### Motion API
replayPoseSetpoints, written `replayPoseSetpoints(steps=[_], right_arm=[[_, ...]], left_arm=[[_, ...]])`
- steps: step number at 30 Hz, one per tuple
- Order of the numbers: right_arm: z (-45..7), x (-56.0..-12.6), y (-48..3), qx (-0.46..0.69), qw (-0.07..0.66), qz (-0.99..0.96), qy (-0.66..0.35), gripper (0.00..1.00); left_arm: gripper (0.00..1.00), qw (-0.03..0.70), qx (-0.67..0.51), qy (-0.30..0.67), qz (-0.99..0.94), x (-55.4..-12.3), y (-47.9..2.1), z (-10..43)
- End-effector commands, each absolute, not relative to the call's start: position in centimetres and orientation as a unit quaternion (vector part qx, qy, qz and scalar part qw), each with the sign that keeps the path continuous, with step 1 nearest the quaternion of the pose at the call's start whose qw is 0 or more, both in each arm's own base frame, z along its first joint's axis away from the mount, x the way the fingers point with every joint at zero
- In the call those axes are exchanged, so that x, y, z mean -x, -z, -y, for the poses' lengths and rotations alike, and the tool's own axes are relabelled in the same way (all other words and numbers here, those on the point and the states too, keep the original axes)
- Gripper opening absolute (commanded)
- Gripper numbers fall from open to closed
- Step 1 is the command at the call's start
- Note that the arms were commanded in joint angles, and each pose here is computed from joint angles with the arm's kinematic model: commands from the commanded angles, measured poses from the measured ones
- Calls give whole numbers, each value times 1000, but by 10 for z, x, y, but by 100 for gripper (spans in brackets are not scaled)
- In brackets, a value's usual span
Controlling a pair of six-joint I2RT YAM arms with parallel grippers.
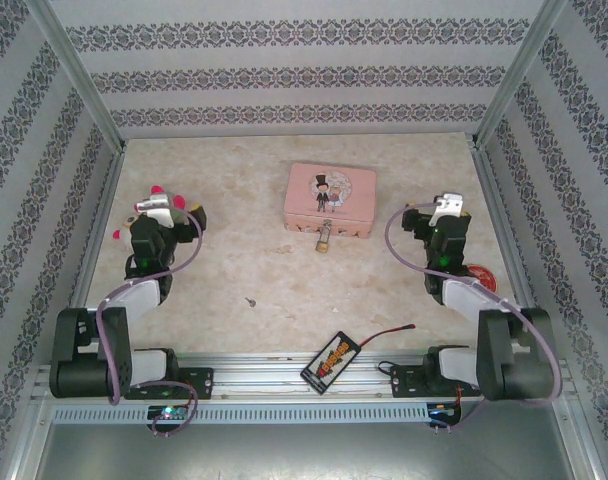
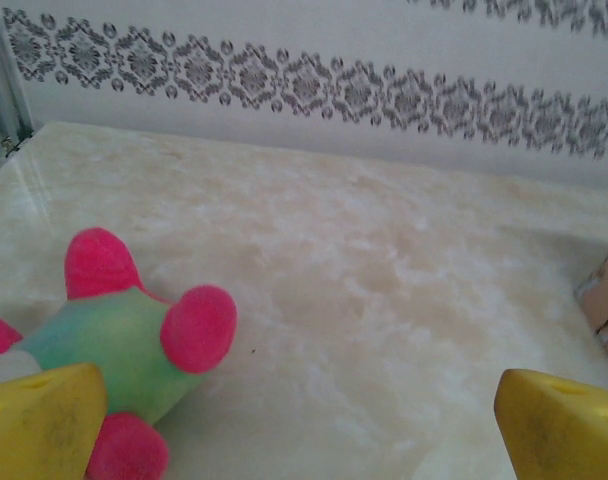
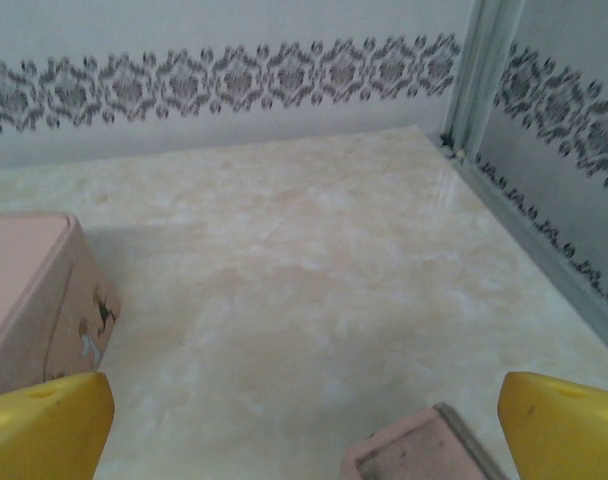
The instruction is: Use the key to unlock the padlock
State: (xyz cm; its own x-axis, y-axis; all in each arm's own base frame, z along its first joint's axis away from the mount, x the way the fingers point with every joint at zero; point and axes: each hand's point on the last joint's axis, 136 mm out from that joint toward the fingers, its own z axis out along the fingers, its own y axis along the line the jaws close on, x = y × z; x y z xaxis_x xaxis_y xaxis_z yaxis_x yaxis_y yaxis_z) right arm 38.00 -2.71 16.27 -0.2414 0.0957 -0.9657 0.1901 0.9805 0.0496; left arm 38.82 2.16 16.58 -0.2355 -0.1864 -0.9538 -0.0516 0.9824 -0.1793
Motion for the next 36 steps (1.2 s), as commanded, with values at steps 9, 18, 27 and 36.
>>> replayPoseSetpoints(steps=[9, 18, 27, 36], right_arm=[[17, -375, -187, -176, 526, -831, -42, 98], [-28, -383, -162, -178, 444, -863, -162, 89], [-78, -406, -144, -131, 385, -881, -242, 80], [-106, -433, -118, -121, 329, -894, -279, 62]], left_arm=[[99, 543, 174, 188, -800, -399, -175, 48], [99, 458, 86, 258, -847, -436, -147, 183], [100, 423, 56, 262, -865, -460, -125, 237], [84, 405, 55, 252, -877, -469, -104, 242]])
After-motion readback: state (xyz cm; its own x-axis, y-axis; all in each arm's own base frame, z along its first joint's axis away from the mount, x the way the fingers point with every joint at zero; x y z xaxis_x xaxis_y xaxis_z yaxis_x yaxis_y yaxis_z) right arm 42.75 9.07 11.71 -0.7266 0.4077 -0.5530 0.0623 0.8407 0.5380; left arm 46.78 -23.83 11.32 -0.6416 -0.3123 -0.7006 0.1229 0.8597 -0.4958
